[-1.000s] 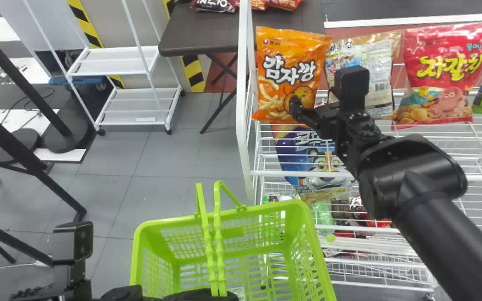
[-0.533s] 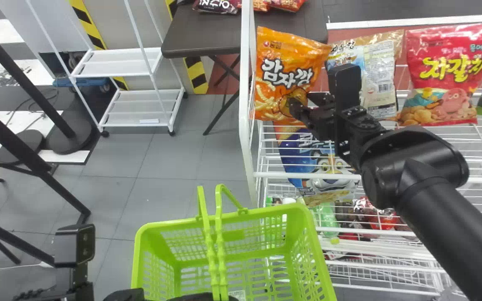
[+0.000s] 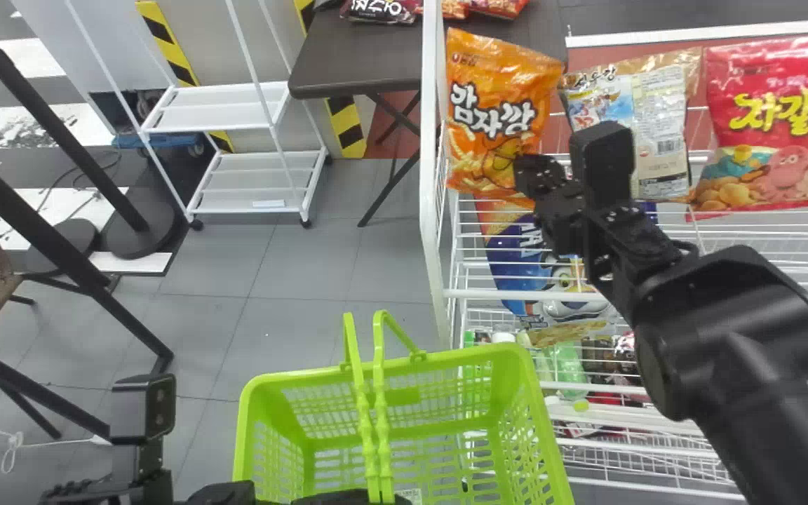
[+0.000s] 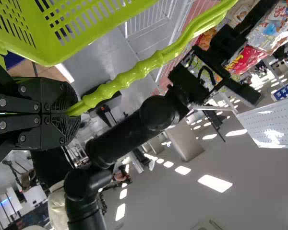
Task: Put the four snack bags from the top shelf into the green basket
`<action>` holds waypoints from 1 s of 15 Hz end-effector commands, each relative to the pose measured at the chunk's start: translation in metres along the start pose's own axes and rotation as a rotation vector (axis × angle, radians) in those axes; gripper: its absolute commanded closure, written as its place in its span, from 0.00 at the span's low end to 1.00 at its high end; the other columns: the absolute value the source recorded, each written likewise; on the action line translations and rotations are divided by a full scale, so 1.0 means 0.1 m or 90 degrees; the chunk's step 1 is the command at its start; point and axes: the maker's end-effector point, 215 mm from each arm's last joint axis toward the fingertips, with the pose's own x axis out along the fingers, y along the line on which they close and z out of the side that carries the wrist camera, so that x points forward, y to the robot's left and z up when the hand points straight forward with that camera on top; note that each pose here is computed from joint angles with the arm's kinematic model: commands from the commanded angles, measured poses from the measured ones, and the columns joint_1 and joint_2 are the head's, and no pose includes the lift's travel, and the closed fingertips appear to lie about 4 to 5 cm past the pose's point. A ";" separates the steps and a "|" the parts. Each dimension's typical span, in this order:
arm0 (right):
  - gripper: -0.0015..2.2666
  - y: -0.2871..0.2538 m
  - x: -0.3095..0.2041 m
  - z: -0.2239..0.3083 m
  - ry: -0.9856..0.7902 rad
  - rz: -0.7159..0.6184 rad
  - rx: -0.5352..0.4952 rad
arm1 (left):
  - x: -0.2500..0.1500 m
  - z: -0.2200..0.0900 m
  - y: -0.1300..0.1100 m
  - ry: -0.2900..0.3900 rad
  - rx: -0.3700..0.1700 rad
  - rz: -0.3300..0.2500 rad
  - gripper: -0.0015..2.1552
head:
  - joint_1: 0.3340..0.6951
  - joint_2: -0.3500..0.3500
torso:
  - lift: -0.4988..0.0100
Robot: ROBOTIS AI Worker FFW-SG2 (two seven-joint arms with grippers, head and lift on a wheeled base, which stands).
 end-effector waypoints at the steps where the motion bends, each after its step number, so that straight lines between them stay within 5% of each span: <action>1: 0.99 -0.21 -0.33 0.07 -0.009 -0.037 0.011 | 0.00 0.06 -0.01 -0.001 0.009 -0.006 1.00 | 1.00 0.77 | 0.97; 8: 0.99 -0.49 -1.74 0.26 -0.046 -0.062 0.126 | 0.06 0.27 0.11 0.002 0.026 0.012 1.00 | 1.00 0.62 | 0.97; 15: 0.99 0.43 -2.72 -0.26 0.083 0.073 0.227 | 0.06 0.36 0.16 -0.008 0.007 0.020 1.00 | 1.00 0.61 | 0.97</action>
